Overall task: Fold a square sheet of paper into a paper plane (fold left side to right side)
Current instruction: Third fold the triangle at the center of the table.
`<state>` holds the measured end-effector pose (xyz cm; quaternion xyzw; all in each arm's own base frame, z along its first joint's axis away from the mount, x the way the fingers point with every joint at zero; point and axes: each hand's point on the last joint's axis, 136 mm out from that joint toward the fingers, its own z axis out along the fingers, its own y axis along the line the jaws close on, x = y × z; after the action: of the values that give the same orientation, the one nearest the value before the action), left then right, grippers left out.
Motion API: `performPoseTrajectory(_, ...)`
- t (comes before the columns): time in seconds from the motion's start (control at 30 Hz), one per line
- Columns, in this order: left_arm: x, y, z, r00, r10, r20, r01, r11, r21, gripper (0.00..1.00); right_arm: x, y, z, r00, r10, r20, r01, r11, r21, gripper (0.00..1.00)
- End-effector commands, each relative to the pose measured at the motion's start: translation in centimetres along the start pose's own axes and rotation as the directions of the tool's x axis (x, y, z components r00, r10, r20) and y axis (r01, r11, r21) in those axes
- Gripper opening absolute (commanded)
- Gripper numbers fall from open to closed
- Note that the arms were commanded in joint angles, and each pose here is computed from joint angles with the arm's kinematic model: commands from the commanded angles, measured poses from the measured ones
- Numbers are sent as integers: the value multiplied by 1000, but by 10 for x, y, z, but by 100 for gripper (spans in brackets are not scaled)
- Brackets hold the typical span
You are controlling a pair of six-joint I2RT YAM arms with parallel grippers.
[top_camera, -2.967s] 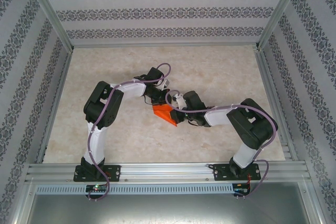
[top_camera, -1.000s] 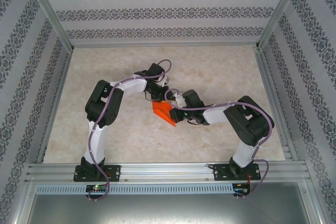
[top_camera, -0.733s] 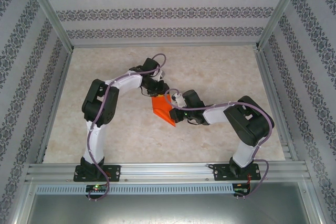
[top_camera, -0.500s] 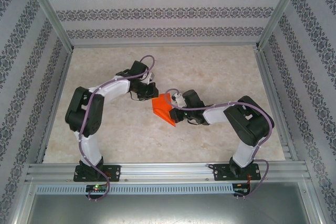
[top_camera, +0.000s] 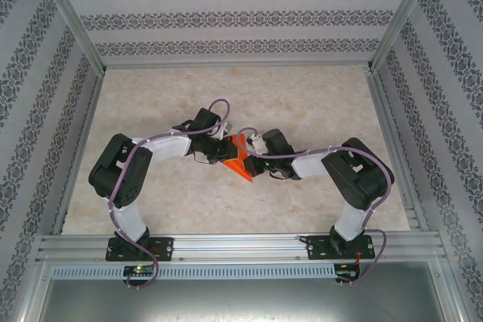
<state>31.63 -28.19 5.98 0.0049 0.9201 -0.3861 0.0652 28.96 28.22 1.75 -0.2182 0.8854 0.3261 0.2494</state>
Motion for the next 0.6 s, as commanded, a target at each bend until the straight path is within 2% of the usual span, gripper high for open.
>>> performPoseTrajectory(0.0, -1, 4, 12, 1000, -12, -2, 12, 1000, -3, 5, 42, -14, 3, 988, 56, -144, -51, 998, 38, 0)
performPoseTrajectory(0.57, 15, 33, 21, 1000, -23, -15, 22, 997, -78, 4, 45, -15, 3, 986, 59, -154, -53, 998, 46, 0)
